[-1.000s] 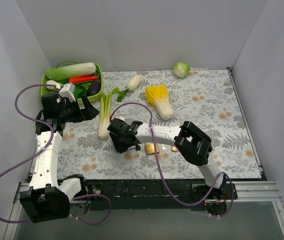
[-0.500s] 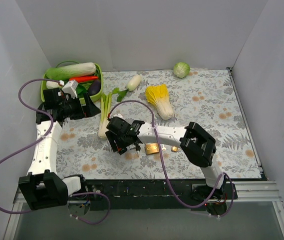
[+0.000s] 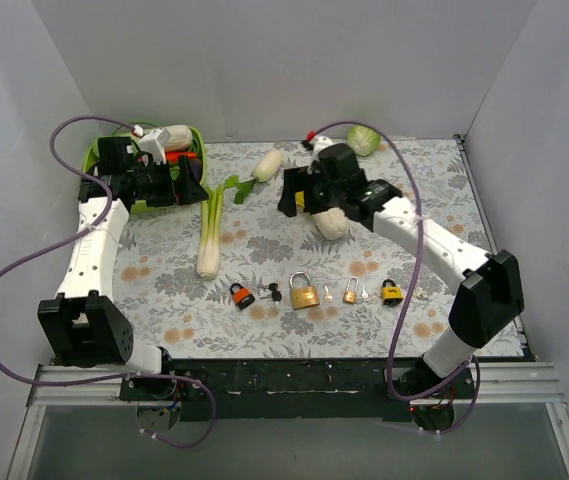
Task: Lock with the key
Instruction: Reset both arms
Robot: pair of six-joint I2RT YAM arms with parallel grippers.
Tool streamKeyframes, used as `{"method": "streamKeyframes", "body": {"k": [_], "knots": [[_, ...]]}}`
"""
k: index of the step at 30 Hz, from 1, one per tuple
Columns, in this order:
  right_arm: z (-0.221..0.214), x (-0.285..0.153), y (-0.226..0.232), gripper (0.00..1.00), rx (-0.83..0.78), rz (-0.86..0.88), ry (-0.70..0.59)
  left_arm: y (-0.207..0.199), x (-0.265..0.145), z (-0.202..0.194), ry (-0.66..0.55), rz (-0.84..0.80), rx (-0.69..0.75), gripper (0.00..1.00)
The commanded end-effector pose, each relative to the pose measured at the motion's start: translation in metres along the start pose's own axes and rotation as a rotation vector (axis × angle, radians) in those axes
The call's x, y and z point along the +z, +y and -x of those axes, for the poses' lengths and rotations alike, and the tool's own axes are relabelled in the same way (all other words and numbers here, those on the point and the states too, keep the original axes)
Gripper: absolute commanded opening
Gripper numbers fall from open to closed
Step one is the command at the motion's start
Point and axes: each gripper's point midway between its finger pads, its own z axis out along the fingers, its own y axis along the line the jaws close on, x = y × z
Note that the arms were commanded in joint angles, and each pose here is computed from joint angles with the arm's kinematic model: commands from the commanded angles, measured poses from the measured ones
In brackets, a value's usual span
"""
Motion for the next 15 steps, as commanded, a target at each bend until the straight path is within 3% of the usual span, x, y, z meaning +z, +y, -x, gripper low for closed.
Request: {"method": "streamKeyframes", "body": {"k": [1, 5, 9, 15], "knots": [[0.055, -0.051, -0.059, 0.94, -0.055, -0.047, -0.167, -0.016, 0.014, 0.02, -0.014, 0.078, 0.124, 0.98], [0.063, -0.099, -0.125, 0.95, -0.064, -0.19, -0.259, -0.035, 0.049, 0.002, 0.075, 0.08, 0.145, 0.98], [0.037, -0.131, -0.183, 0.94, -0.032, -0.321, -0.259, -0.036, 0.066, -0.005, 0.109, 0.057, 0.125, 0.98], [0.007, -0.148, -0.188, 0.94, -0.017, -0.338, -0.257, -0.031, 0.077, -0.007, 0.11, 0.068, 0.106, 0.98]]}}
